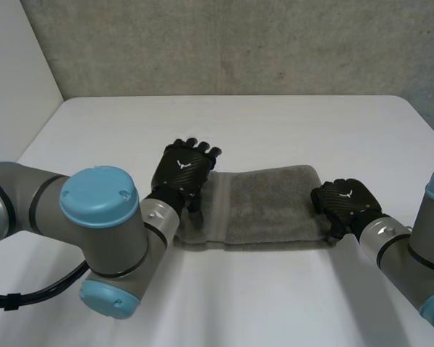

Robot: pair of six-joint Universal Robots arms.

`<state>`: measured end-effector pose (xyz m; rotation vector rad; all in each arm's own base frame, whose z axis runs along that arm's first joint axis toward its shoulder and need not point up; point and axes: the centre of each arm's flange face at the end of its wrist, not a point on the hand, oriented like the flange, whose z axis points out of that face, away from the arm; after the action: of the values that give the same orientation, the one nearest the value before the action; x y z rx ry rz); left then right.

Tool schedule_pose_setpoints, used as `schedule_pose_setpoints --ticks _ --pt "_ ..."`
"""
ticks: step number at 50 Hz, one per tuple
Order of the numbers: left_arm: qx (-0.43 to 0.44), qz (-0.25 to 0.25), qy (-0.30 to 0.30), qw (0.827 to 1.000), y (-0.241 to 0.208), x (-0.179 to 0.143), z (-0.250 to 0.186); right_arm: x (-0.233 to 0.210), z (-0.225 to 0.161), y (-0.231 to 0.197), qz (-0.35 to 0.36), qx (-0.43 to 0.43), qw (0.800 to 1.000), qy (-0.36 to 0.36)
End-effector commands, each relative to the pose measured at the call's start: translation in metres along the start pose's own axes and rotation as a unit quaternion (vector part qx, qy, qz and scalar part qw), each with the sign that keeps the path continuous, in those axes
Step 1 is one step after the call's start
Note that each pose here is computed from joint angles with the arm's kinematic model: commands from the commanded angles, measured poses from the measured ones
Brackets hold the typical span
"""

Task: Fold the towel.

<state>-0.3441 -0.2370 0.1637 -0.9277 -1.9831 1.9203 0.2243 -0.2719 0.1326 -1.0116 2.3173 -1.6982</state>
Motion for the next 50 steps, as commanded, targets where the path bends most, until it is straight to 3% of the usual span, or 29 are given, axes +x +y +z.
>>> schedule_pose_setpoints --ticks 1,17,22,24,25,27,28,30,31,33,36,38,41,47,50 --pt "0.001 -0.001 -0.008 1.0 -0.002 -0.007 0.001 -0.002 -0.001 0.003 0.017 -0.007 1.0 -0.004" --pt "0.001 -0.001 -0.012 1.0 -0.004 -0.01 0.0 -0.006 -0.001 -0.006 0.028 0.006 1.0 -0.001" --pt "0.003 -0.004 -0.022 1.0 -0.011 -0.02 -0.004 0.01 0.005 -0.031 -0.029 0.037 0.998 0.034" --pt "0.01 -0.007 -0.042 0.999 -0.019 -0.036 -0.007 0.012 0.008 -0.05 -0.103 0.051 0.992 0.043" --pt "0.011 -0.007 -0.042 0.999 -0.019 -0.036 -0.007 0.012 0.008 -0.05 -0.103 0.051 0.992 0.043" --pt "0.024 -0.008 -0.064 0.998 -0.03 -0.053 -0.01 -0.017 0.006 -0.081 -0.173 0.092 0.981 0.011" --pt "0.024 -0.008 -0.064 0.998 -0.03 -0.053 -0.01 -0.017 0.006 -0.081 -0.173 0.093 0.98 0.011" --pt "0.035 -0.012 -0.086 0.996 -0.039 -0.07 -0.013 -0.074 0.0 -0.11 -0.221 0.149 0.963 -0.048" --pt "0.035 -0.012 -0.086 0.996 -0.039 -0.07 -0.013 -0.074 0.0 -0.11 -0.221 0.149 0.962 -0.048" --pt "0.043 -0.024 -0.106 0.993 -0.045 -0.086 -0.015 -0.118 0.007 -0.108 -0.253 0.166 0.948 -0.098" --pt "0.047 -0.032 -0.115 0.992 -0.047 -0.092 -0.016 -0.136 0.008 -0.108 -0.268 0.175 0.94 -0.118" --pt "0.052 -0.046 -0.128 0.989 -0.049 -0.103 -0.018 -0.172 0.003 -0.099 -0.293 0.185 0.921 -0.18" --pt "0.051 -0.059 -0.137 0.988 -0.048 -0.11 -0.02 -0.197 -0.001 -0.081 -0.302 0.176 0.907 -0.236" --pt "0.046 -0.062 -0.138 0.987 -0.044 -0.113 -0.02 -0.199 -0.004 -0.076 -0.29 0.161 0.909 -0.251" --pt "0.044 -0.062 -0.136 0.988 -0.042 -0.112 -0.02 -0.192 -0.009 -0.083 -0.262 0.156 0.921 -0.24"
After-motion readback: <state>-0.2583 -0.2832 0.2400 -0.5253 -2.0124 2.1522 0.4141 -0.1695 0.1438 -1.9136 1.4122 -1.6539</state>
